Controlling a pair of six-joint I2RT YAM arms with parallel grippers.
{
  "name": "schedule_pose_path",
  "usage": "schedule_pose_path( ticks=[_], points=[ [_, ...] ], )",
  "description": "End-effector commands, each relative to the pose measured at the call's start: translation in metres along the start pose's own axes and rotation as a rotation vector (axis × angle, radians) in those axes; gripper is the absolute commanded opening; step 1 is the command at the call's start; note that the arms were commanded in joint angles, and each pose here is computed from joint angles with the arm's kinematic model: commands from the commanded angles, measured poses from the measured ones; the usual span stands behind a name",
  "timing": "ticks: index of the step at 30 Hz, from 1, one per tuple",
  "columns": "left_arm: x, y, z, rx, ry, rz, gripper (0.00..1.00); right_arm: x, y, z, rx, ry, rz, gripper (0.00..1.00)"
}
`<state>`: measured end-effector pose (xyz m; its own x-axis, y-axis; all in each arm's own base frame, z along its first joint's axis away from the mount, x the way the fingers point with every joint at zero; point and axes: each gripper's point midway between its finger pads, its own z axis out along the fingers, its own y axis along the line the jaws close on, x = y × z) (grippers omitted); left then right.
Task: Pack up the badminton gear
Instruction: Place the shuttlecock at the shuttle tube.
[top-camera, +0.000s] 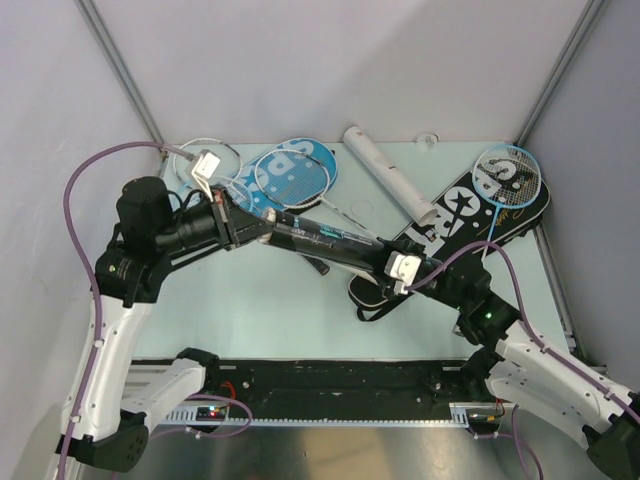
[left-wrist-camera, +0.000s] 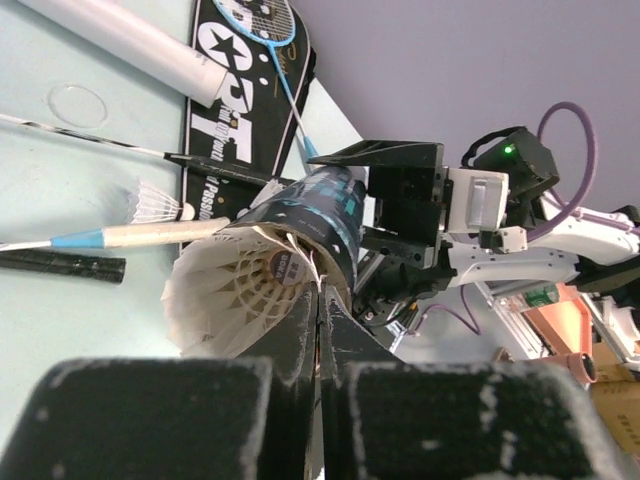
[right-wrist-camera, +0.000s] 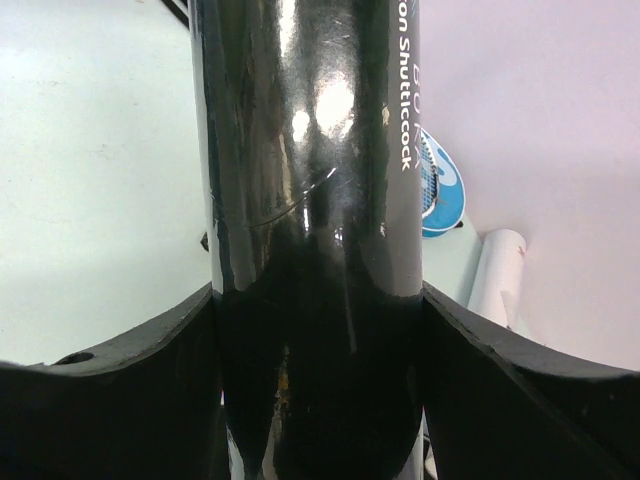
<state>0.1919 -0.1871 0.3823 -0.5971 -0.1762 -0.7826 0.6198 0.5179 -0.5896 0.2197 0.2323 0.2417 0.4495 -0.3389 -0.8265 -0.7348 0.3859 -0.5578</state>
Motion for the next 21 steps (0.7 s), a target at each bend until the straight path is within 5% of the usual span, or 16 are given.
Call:
schedule_pose_path(
  ticks=[1,21],
  points=[
    [0.000,-0.008,0.004,0.062,-0.003,-0.017,0.00,-0.045,-0.016,0.006,0.040,-0.168,-0.033,0.29],
    [0.020,0.004,0.014,0.078,0.019,-0.073,0.00,-0.048,-0.014,0.020,0.030,-0.200,-0.032,0.27]
  ],
)
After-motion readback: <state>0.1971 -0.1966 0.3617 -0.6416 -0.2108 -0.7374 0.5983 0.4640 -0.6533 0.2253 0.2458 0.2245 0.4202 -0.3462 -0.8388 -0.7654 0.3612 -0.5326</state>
